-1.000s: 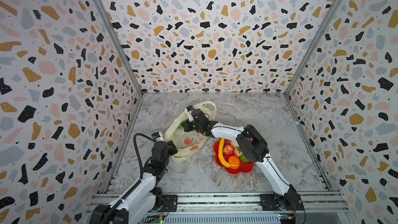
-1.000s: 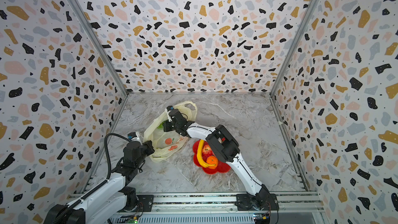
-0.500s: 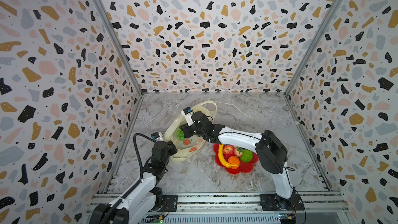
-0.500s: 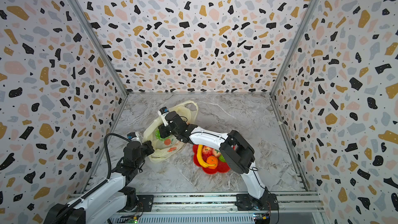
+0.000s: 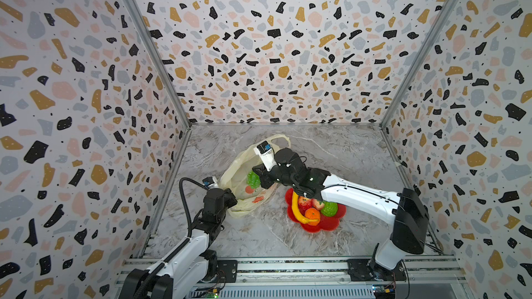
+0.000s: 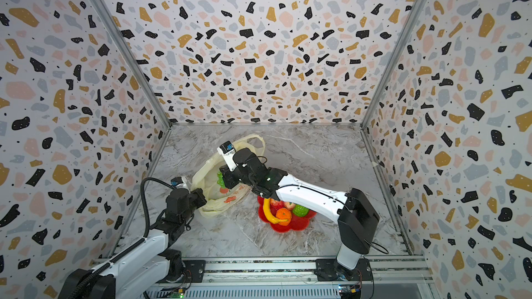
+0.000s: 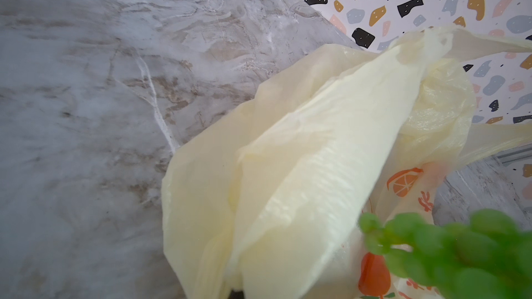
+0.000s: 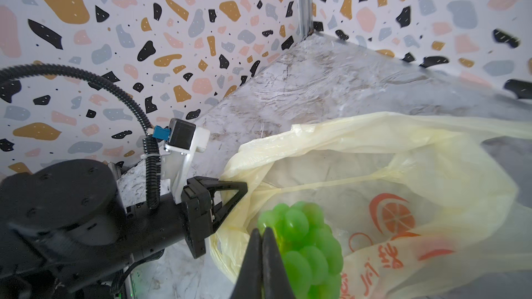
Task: Take fruits out of the plastic bag
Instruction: Pick up the fruit from the plastic bag, then place the fruit on the plate.
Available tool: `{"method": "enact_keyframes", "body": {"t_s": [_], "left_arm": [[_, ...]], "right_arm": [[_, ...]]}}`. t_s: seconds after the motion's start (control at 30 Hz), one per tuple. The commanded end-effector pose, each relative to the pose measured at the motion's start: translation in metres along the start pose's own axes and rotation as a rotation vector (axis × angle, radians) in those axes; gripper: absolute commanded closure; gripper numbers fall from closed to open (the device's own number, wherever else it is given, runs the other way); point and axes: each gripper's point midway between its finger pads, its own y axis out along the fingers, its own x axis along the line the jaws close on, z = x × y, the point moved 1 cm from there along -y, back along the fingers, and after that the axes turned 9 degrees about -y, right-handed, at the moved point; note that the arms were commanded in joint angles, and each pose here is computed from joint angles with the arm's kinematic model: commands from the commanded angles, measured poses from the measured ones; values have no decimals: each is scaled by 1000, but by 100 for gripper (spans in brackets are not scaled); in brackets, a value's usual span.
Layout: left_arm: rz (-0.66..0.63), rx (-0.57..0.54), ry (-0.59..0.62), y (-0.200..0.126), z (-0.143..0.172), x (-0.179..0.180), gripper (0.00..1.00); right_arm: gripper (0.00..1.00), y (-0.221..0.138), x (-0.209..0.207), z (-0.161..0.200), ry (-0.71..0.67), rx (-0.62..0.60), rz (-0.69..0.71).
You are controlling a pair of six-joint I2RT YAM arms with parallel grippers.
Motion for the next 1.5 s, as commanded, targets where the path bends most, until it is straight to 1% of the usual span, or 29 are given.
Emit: {"method": "enact_keyframes", "body": {"t_s": [0.0, 0.23, 0.47, 0.6, 0.8, 0.9, 1.13, 1.27, 1.47], "left_arm": [[32, -31, 11, 0, -10, -11, 100], [26, -31, 12, 1, -10, -10, 100], [27, -30, 12, 1, -9, -10, 100], [27, -31, 13, 1, -9, -10, 100], [28, -29, 12, 1, -9, -10, 100], [30, -28, 13, 1, -9, -11, 100], [34, -29, 11, 0, -9, -11, 100], [32, -30, 12, 0, -10, -11, 100], [32, -29, 12, 0, -9, -11, 100]], "right_arm": [[100, -45, -5, -26, -73, -44, 55], [100, -107, -25, -36, -103, -57, 173], [100, -140, -46, -22, -96, -12, 249], [100, -147, -56, -10, -75, 10, 268], [100, -146, -70, 12, -49, 57, 304], [100, -146, -81, 29, -25, 92, 345], [100, -144, -92, 63, 12, 159, 369], [100, -145, -95, 72, 27, 173, 382], [100, -155, -111, 74, 69, 165, 441]]}}
